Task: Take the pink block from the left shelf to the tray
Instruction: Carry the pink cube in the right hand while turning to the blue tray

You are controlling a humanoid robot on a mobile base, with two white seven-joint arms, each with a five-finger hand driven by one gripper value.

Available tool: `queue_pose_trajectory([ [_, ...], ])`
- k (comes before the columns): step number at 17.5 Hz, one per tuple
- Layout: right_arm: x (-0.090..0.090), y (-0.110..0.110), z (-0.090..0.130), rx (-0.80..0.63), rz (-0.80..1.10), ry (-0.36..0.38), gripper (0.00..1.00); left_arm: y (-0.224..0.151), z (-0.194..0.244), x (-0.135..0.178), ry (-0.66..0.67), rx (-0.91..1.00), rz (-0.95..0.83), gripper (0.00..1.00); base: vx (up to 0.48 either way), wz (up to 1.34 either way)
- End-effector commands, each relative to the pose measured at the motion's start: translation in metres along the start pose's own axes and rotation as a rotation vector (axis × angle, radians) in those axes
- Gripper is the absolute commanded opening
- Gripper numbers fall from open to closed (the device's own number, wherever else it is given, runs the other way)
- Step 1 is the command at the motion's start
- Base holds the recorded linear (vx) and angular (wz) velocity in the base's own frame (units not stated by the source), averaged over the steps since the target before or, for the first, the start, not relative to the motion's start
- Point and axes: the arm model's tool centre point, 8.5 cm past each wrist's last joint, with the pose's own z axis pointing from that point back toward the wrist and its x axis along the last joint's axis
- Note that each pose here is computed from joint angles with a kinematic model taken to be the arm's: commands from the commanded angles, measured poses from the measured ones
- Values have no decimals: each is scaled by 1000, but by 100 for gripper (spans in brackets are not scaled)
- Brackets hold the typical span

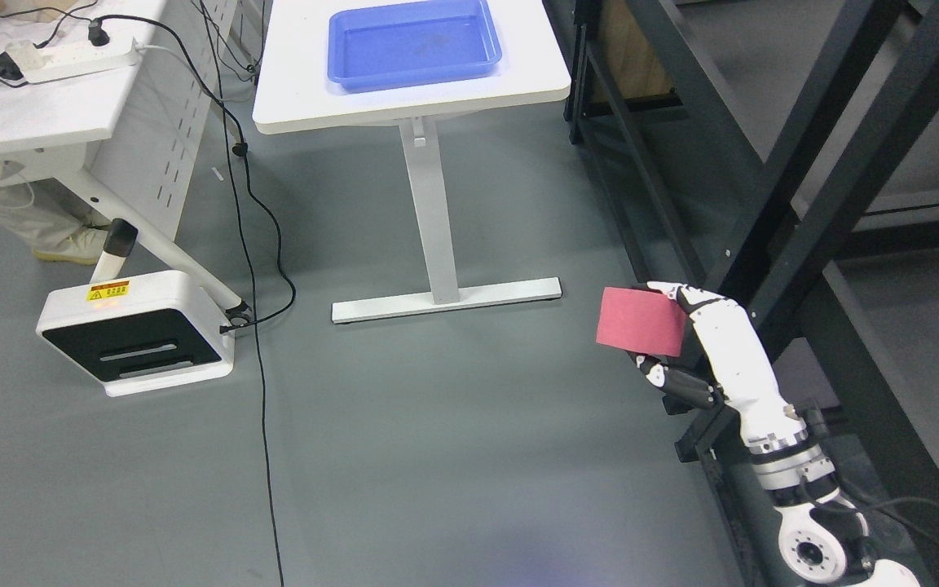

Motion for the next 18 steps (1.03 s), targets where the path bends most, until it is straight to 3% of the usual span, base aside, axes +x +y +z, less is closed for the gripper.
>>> queue_pose_trajectory([
  [1, 2, -2, -1, -9, -1, -7, 5, 9, -1, 25, -47, 14, 9, 100, 23, 179],
  [9, 8, 5, -2, 14, -13, -35, 5, 9, -1, 25, -47, 14, 9, 100, 91, 265],
  [18, 10, 6, -3, 14, -18, -39, 6, 9, -1, 25, -47, 14, 9, 100, 249, 206],
])
